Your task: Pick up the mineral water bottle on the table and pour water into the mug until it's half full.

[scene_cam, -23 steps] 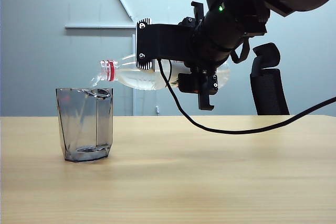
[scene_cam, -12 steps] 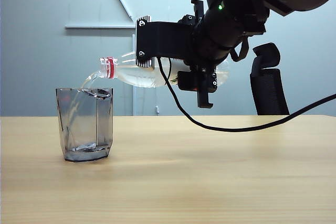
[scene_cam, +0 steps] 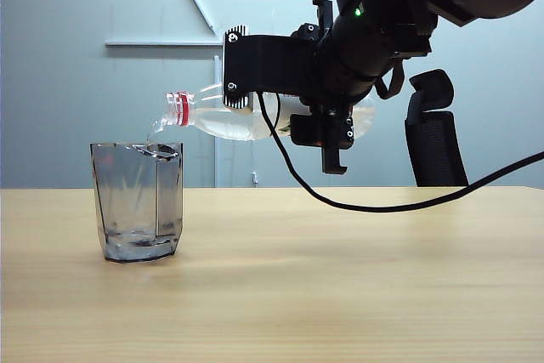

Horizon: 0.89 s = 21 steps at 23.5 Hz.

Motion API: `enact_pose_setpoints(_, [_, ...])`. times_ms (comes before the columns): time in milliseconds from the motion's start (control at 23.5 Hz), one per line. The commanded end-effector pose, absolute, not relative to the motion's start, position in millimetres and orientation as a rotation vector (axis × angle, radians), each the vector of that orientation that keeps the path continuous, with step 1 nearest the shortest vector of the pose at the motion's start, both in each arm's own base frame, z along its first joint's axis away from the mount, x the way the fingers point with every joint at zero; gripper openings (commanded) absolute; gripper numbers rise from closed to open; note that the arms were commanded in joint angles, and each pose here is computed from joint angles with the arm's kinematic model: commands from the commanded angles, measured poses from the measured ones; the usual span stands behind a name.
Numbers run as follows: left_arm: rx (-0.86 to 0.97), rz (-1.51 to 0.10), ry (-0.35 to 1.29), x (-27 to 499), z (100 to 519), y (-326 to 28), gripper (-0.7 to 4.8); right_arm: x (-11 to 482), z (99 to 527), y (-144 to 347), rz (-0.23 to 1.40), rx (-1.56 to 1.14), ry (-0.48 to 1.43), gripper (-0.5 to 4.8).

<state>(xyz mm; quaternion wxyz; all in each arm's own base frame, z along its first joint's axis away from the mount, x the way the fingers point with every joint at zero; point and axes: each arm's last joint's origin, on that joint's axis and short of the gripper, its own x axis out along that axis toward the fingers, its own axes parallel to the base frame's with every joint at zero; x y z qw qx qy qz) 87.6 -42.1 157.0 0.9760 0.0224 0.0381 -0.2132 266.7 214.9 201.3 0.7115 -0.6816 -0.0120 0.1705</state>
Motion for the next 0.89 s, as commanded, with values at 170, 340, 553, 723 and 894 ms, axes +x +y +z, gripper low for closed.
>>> enact_pose_setpoints(170, [0.039,-0.434,0.064,87.6,159.0,-42.2,-0.02,269.3,212.8,214.5,0.327,-1.47,-0.074,2.51])
enact_pose_setpoints(340, [0.039,-0.434,0.064,87.6,159.0,-42.2,-0.02,270.5,212.8,213.0,0.322,-1.48,-0.071,2.51])
enact_pose_setpoints(553, [0.039,-0.434,0.063,87.6,159.1,-42.2,-0.02,270.5,213.0,213.0,0.321,-1.495,-0.076,2.51])
enact_pose_setpoints(723, [0.039,-0.434,0.064,87.6,159.0,-42.2,-0.02,270.5,213.0,213.0,0.32,-1.495,-0.076,2.51])
enact_pose_setpoints(894, [0.039,-0.434,0.064,87.6,159.0,-42.2,-0.02,270.5,213.1,213.0,0.32,-1.497,-0.077,2.51])
